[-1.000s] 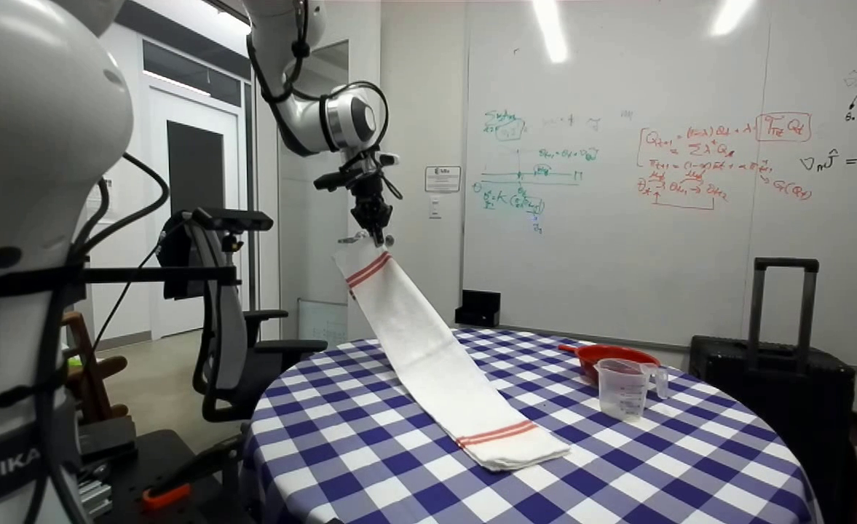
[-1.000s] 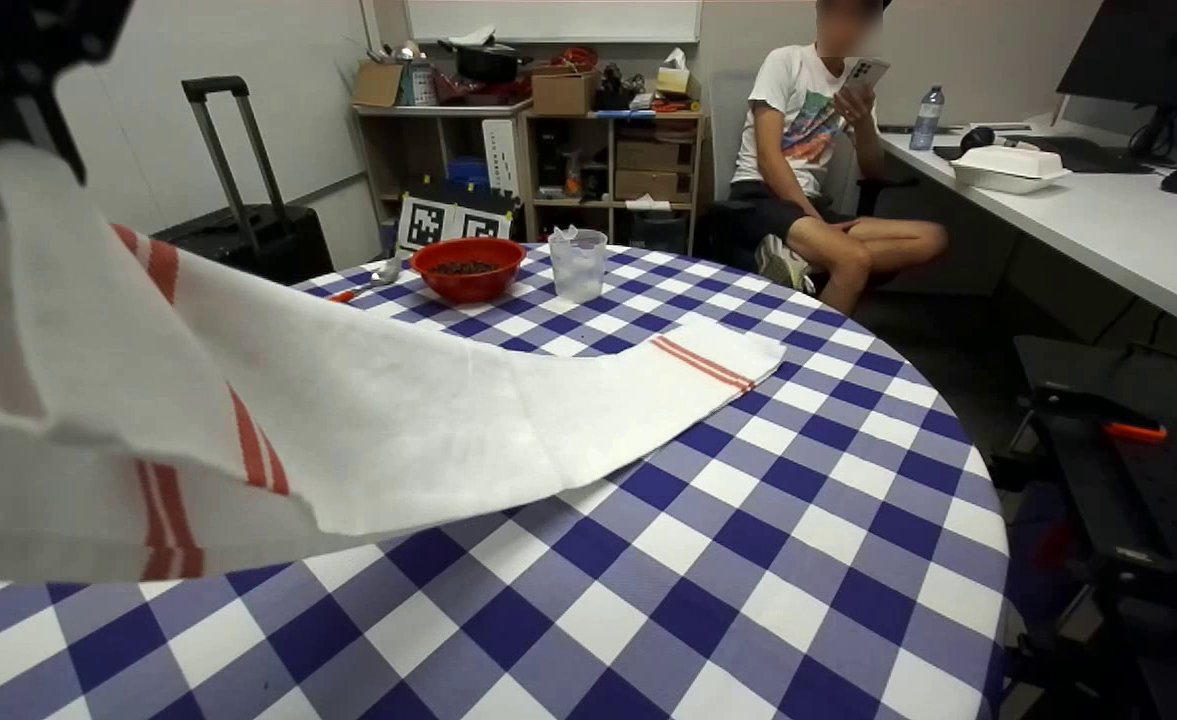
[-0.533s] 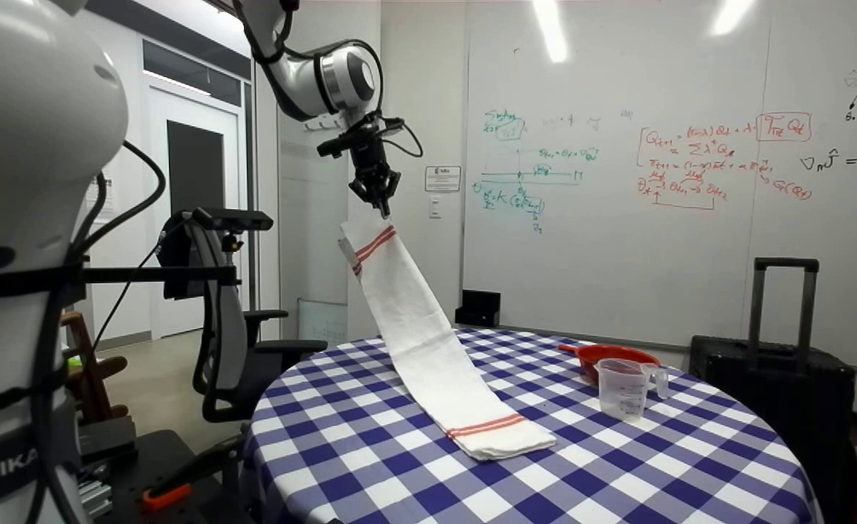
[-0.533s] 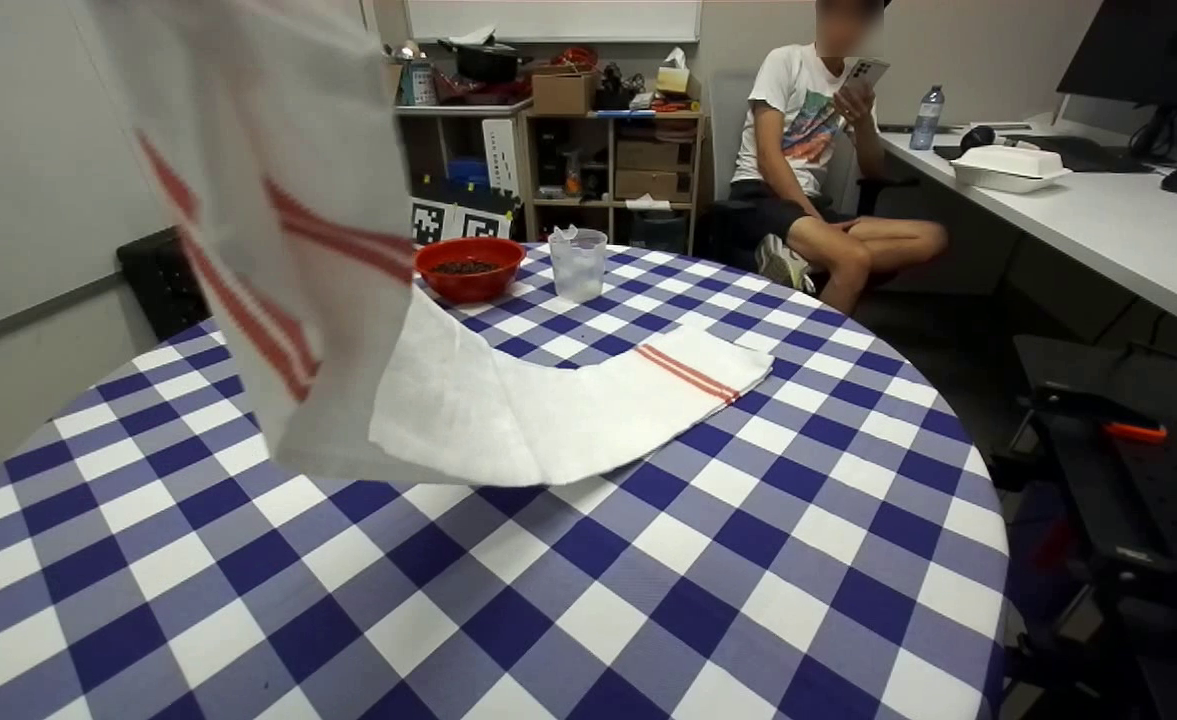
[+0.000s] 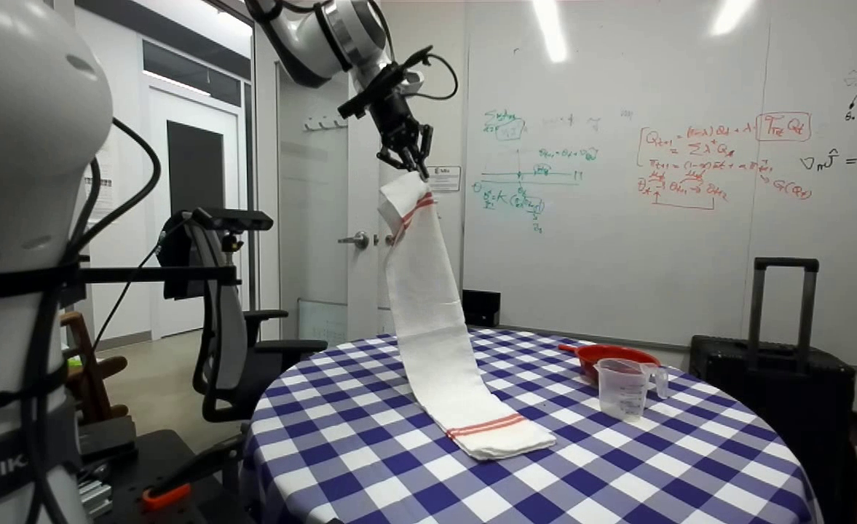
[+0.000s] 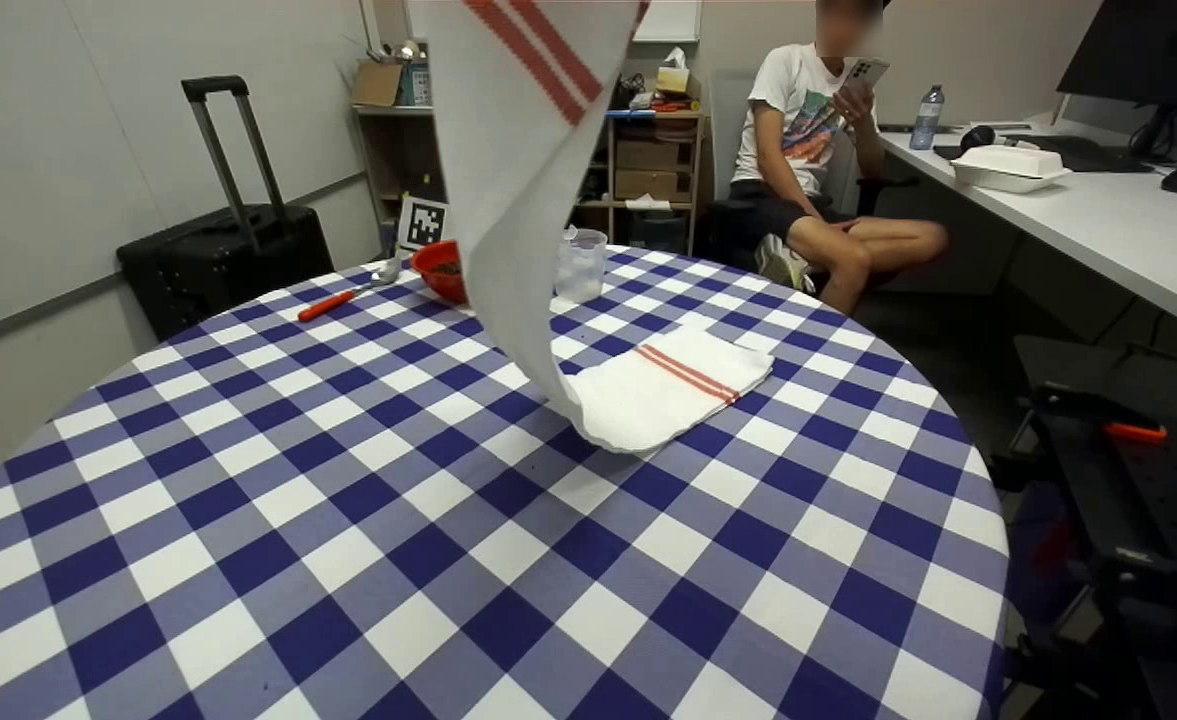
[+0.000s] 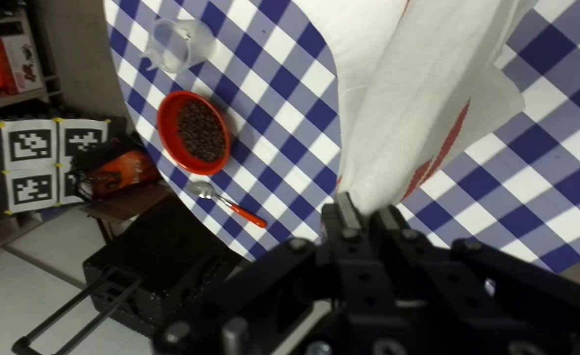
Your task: Fold the cloth on the table
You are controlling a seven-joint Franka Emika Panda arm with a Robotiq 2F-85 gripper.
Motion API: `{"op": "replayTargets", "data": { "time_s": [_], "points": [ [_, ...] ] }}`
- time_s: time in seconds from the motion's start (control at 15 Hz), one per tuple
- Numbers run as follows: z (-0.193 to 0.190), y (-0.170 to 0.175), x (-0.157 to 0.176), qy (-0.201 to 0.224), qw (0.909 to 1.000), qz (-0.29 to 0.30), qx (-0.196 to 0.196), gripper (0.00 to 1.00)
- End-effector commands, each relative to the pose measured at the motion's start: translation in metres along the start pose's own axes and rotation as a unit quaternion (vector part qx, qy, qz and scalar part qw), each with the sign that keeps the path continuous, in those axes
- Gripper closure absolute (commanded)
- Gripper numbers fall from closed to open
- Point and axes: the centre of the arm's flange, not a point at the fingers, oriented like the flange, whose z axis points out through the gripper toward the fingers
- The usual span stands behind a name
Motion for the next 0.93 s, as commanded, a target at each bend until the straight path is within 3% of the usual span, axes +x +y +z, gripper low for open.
{"op": "replayTargets", "data": {
  "time_s": [0.0,0.27,0.47,0.67,0.87],
  "points": [
    [-0.002,0.036,-0.069,-0.029,0.9981,0.008,-0.053,0.98],
    [0.003,0.072,-0.134,-0.071,0.9917,0.03,-0.103,0.98],
    [0.001,0.1,-0.17,-0.1,0.9811,0.043,-0.16,0.98],
    [0.001,0.12,-0.192,-0.127,0.9668,0.048,-0.217,0.98],
    [0.013,0.122,-0.193,-0.142,0.959,0.048,-0.241,0.98]
  ]
}}
